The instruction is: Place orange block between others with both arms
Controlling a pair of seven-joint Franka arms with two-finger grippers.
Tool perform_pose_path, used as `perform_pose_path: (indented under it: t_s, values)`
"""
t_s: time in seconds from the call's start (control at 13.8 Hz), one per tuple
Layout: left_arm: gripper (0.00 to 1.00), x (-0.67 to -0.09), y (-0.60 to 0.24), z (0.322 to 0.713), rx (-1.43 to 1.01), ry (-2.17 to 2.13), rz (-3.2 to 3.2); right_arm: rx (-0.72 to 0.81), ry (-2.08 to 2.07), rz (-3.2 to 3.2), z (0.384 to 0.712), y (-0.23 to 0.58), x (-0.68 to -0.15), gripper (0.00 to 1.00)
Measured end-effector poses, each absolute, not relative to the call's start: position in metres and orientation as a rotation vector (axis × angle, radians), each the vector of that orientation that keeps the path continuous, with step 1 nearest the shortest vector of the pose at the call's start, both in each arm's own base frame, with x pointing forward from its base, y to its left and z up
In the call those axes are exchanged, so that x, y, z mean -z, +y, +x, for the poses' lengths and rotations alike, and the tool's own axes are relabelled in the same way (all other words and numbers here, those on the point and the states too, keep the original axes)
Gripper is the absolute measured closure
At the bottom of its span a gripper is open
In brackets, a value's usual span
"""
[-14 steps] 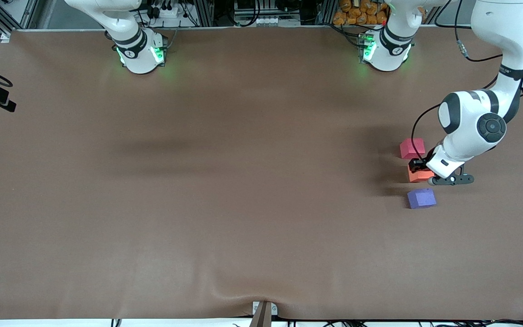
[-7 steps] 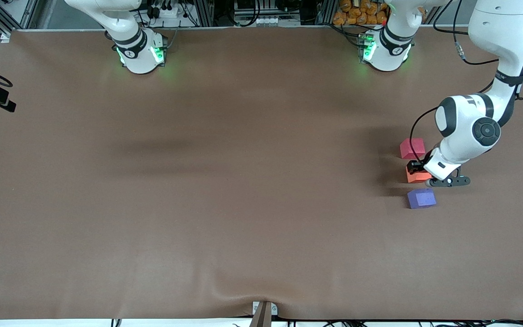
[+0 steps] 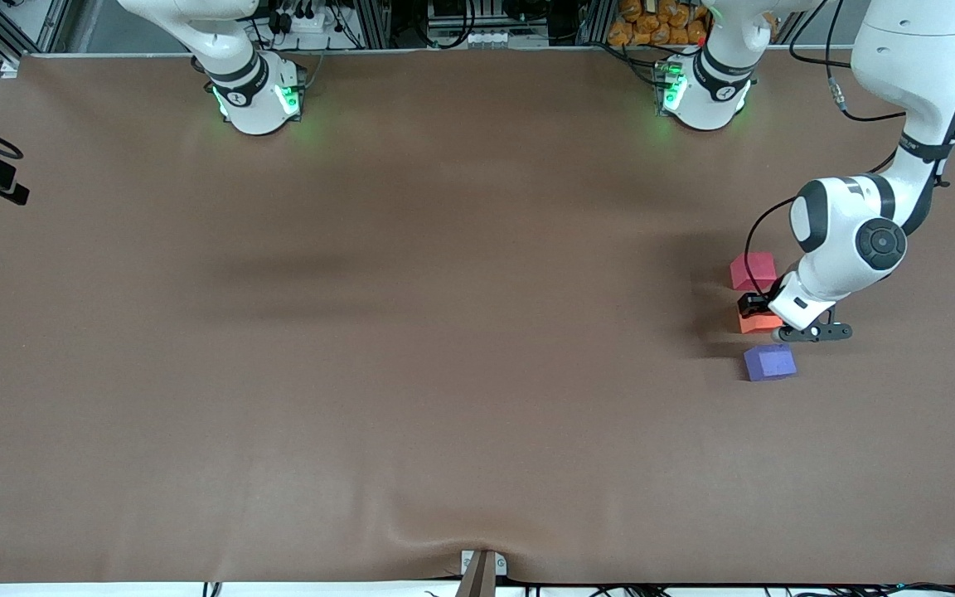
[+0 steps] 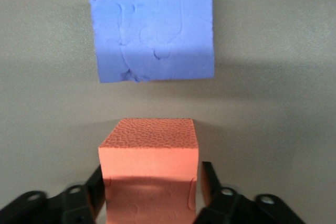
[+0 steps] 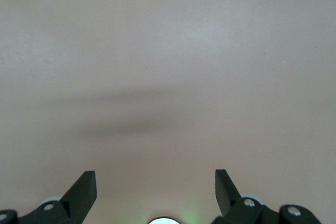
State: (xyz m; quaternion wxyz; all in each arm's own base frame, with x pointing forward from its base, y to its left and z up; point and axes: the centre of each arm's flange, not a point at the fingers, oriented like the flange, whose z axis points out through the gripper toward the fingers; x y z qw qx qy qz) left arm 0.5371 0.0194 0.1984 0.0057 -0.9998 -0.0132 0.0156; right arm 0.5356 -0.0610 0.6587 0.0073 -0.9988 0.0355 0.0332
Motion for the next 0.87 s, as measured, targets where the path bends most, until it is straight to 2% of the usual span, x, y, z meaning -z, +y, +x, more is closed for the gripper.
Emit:
perform_pose_path:
  t_s: [0.07,0.14,0.51,0.87]
  values:
    - [0.07,-0.198,0.019,0.537,-0.047,-0.04,-3.13,-0.104,0.111,-3.123,0.536,-0.061,-0.659,0.0]
    - [0.01,-0.199,0.018,0.538,-0.042,-0.036,-3.13,-0.104,0.111,-3.123,0.536,-0.061,-0.659,0.0]
    - [0.0,-0.231,0.025,0.556,0.068,0.013,-3.128,-0.104,0.111,-3.123,0.536,-0.061,-0.659,0.0]
    - [0.0,-0.311,0.028,0.591,0.042,0.01,-3.131,-0.103,0.111,-3.123,0.536,-0.061,-0.659,0.0]
